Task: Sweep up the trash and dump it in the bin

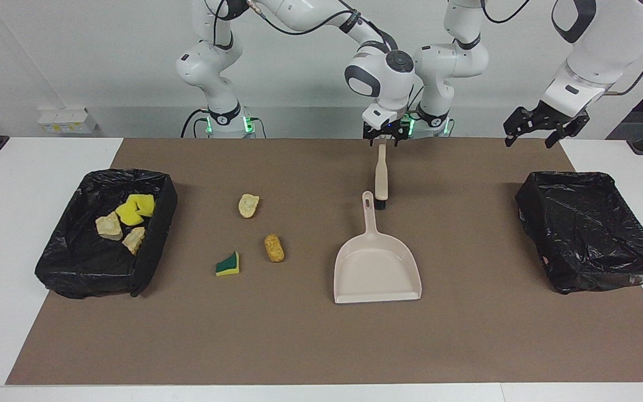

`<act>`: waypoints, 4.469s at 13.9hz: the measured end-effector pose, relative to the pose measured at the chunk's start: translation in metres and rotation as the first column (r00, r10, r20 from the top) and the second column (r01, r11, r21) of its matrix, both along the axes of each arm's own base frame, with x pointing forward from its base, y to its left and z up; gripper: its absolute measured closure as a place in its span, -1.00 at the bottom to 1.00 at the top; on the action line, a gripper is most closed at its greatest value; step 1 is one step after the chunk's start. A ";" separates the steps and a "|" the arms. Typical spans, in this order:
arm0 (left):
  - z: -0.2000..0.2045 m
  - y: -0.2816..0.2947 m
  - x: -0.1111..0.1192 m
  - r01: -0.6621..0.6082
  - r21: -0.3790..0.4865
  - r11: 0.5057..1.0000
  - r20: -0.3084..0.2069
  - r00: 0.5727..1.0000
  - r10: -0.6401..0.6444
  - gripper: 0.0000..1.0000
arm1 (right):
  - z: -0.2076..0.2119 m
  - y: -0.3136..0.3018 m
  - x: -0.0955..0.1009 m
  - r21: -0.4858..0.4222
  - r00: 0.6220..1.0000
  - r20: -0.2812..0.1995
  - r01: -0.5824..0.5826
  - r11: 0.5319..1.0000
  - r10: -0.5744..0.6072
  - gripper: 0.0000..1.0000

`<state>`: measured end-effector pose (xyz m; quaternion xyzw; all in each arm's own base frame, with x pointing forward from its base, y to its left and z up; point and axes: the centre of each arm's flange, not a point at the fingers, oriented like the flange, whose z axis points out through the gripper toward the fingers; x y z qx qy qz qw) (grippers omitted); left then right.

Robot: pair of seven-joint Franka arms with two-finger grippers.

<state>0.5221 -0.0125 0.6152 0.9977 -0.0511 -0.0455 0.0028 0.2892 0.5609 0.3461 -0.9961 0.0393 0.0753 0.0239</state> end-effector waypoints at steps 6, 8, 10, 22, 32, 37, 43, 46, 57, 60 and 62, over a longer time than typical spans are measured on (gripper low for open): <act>0.000 0.000 0.000 0.000 0.000 1.000 0.000 1.000 0.000 -1.00 | -0.013 -0.001 -0.011 -0.012 1.000 -0.004 -0.001 1.000 0.000 -0.33; 0.000 0.000 0.000 0.000 0.000 1.000 0.000 1.000 0.000 -1.00 | -0.013 -0.002 -0.011 -0.012 1.000 -0.004 0.001 1.000 -0.001 -0.19; 0.000 0.000 0.000 0.000 0.000 1.000 0.000 1.000 0.000 -1.00 | -0.012 -0.002 -0.009 -0.007 1.000 0.000 0.005 1.000 -0.005 -0.08; 0.004 0.000 0.010 0.000 -0.002 1.000 0.073 0.997 0.001 -1.00 | -0.015 -0.008 0.013 0.018 0.999 0.023 0.044 0.999 -0.045 0.49; 0.004 -0.017 0.019 -0.057 -0.037 0.998 0.117 0.991 0.061 -1.00 | 0.025 -0.049 -0.018 -0.269 0.978 -0.089 0.157 0.950 -0.186 0.49; -0.006 -0.051 0.027 -0.092 -0.061 0.994 0.128 0.987 0.099 -1.00 | 0.001 -0.103 -0.003 -0.470 0.943 -0.140 0.206 0.858 -0.303 0.49; -0.075 -0.154 0.058 0.016 -0.095 0.995 0.134 0.991 -0.003 -1.00 | -0.024 -0.173 0.031 -0.636 0.880 -0.046 0.339 0.693 -0.473 0.49; -0.126 -0.218 0.063 0.048 -0.110 0.993 0.114 0.993 -0.035 -1.00 | -0.017 -0.208 0.052 -0.670 0.836 -0.014 0.399 0.626 -0.548 0.49; -0.244 -0.327 -0.014 0.137 -0.075 0.988 0.009 0.991 -0.137 -1.00 | -0.055 -0.296 0.112 -0.520 0.772 0.106 0.580 0.627 -0.627 0.49; -0.243 -0.323 -0.020 0.129 -0.081 0.988 0.023 0.992 -0.128 -1.00 | -0.048 -0.296 0.138 -0.454 0.801 0.106 0.566 0.688 -0.590 0.49; -0.249 -0.325 -0.023 0.120 -0.080 0.990 0.022 0.993 -0.119 -1.00 | -0.040 -0.301 0.170 -0.394 0.804 0.104 0.574 0.718 -0.586 0.49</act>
